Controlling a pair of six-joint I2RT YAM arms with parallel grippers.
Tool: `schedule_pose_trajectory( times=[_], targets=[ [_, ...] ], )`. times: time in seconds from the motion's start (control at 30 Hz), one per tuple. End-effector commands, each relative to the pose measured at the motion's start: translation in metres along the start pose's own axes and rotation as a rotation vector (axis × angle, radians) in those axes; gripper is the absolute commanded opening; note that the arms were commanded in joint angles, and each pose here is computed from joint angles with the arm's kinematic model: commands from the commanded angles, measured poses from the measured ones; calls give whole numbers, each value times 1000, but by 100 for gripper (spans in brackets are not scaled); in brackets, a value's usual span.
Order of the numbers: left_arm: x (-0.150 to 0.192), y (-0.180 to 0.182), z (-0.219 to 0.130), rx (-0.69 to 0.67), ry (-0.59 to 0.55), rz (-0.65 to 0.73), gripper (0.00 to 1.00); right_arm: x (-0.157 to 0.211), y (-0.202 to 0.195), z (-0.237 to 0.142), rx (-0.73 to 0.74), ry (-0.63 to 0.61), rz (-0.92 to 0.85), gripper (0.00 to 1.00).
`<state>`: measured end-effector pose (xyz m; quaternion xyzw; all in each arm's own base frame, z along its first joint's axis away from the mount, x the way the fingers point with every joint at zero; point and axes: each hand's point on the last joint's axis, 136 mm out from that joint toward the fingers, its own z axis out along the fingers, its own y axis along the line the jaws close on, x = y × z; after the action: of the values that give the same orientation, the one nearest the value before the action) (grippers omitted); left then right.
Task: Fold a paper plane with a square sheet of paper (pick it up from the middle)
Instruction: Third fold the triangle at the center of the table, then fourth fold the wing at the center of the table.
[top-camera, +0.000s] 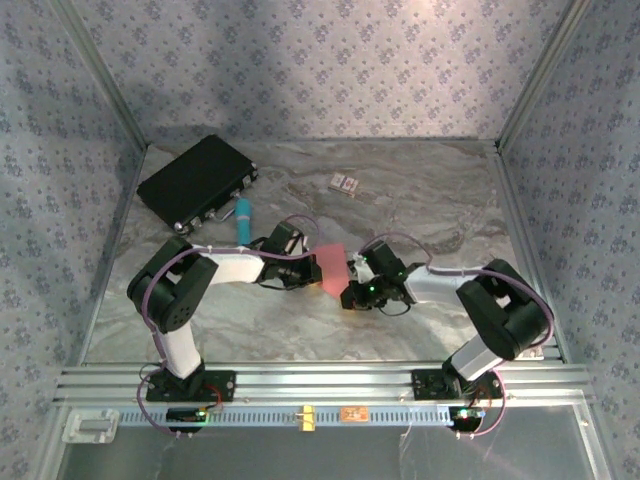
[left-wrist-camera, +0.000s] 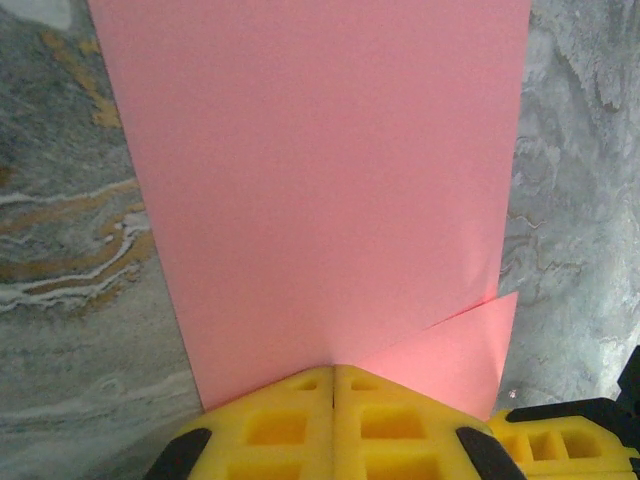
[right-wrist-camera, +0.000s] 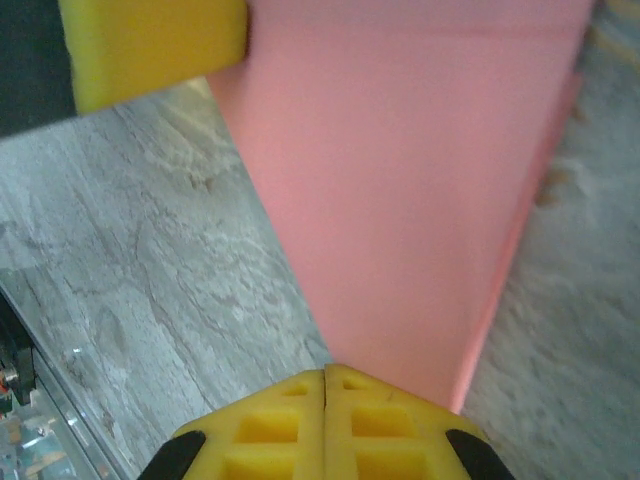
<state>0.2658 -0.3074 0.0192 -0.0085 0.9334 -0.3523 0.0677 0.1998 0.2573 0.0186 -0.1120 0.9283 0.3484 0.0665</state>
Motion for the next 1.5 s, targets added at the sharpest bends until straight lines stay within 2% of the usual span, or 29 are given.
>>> schedule_pose_trajectory(
  times=[0.0,0.23,0.4,0.5,0.63,0.67,0.77,0.83,1.0,1.1,1.33,1.47],
  targets=[
    [13,34,10,-96,38,-43,1,32,-18,-4,36,68,87,2],
    [13,35,8,-94,35,-48,1,40,-32,-16,85,28,125,2],
    [12,26,5,-79,30,-41,1,10,-20,-39,115,-95,101,5],
    [11,17,3,-59,15,-39,2,-5,-26,-53,201,-154,104,7],
    [10,2,1,-34,-8,1,5,-17,-40,-62,288,-206,141,13],
    [10,0,1,-30,-13,2,6,-19,-39,-61,281,-219,145,15],
    [5,-7,-3,-12,-40,8,8,-27,-30,-56,229,-252,140,31],
    [2,-12,-11,-14,-71,30,14,-29,-28,-53,229,-254,130,34],
    [-6,-18,-35,-41,-152,83,23,-32,-26,-48,234,-243,101,36],
    [-11,-7,-46,-92,-193,94,27,-37,-27,-48,248,-248,94,33],
    [-19,16,-53,-68,-175,13,35,-49,-21,-44,232,-252,82,32],
    [-24,17,-52,-42,-157,-4,37,-54,-22,-39,225,-244,89,33]
  ],
)
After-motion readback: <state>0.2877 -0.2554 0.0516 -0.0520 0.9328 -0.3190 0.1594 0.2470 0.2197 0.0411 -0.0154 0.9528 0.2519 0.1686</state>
